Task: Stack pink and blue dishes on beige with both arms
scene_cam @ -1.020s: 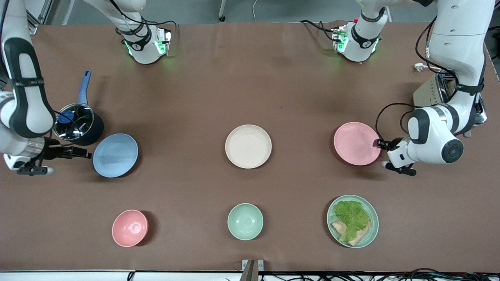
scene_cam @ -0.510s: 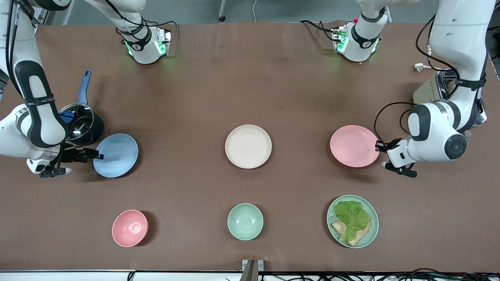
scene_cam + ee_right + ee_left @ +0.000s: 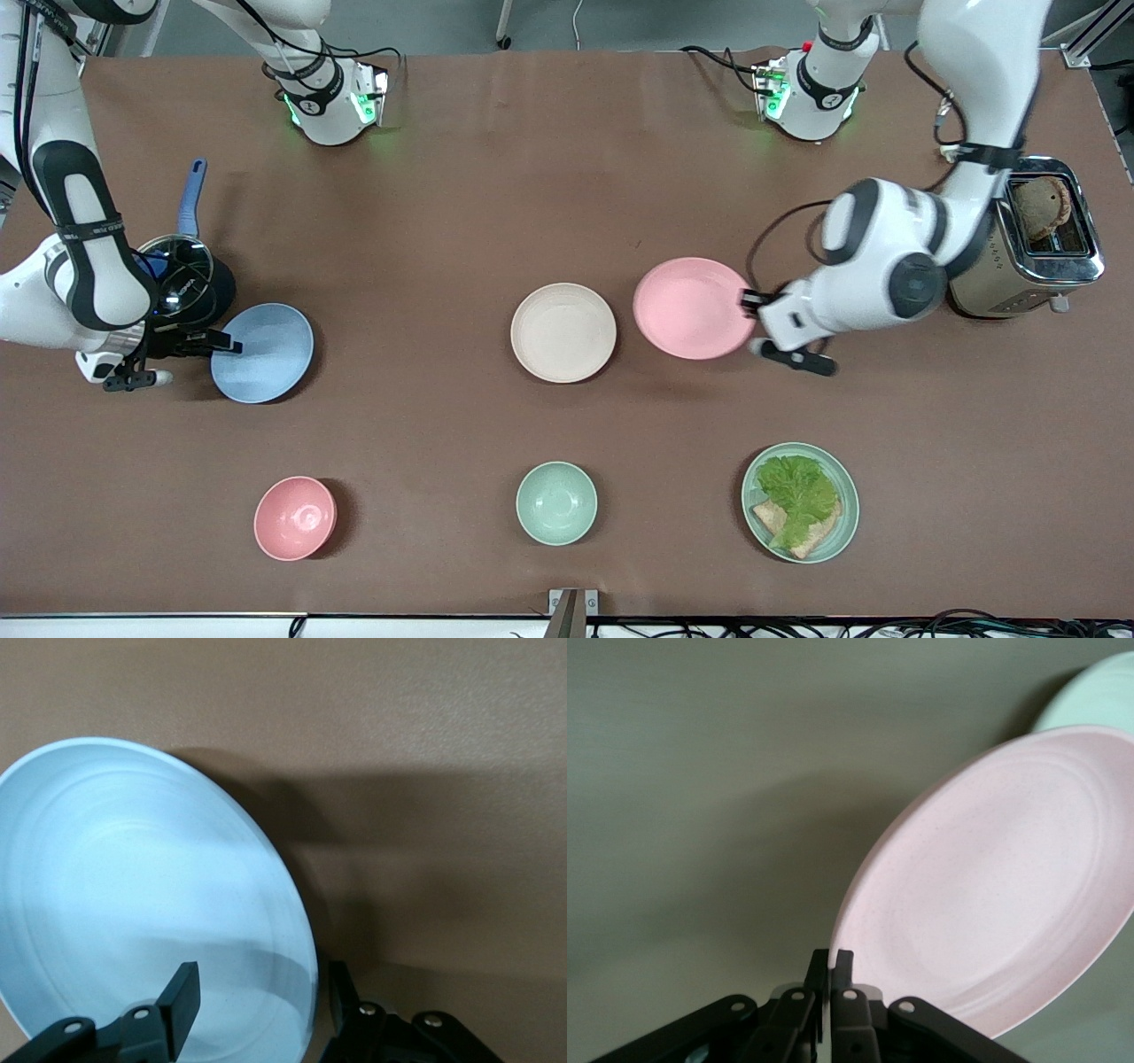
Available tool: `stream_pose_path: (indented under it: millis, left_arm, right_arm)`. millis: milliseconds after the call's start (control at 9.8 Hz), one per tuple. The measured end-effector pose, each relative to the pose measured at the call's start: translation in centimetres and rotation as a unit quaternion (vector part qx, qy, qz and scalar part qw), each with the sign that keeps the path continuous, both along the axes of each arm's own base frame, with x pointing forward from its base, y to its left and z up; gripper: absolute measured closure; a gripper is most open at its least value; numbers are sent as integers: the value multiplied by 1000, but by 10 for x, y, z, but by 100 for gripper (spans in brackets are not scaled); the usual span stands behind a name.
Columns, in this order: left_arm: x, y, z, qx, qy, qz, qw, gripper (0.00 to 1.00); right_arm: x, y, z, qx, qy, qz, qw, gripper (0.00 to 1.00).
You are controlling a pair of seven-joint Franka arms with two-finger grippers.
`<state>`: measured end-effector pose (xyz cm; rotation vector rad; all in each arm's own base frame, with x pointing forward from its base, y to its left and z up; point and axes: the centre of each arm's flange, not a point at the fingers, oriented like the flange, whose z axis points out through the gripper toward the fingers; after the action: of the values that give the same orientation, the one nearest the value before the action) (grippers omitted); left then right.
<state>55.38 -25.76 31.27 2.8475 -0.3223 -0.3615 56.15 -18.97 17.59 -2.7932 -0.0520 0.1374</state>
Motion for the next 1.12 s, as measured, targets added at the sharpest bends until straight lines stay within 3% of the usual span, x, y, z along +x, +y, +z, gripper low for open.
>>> stream_pose_path:
  millis: [306,408,714,918,1122]
  left_arm:
    - [-10,-101,-22,3,6,103,995,96]
    - [-12,-120,-36,11,11,128,992,96]
    - [-22,-156,-58,29,23,159,987,96]
    - [-28,-169,-60,31,21,168,985,96]
    - [-30,-183,-66,40,12,180,983,96]
  right_arm:
    - [0,0,0,0,0,-1,1000,84]
    - [2,0,4,3,-3,-3,1000,95]
    - [31,-1,52,24,19,-2,1000,95]
    - [57,2,113,3,59,-18,998,95]
    - [71,40,137,-2,95,-37,995,95]
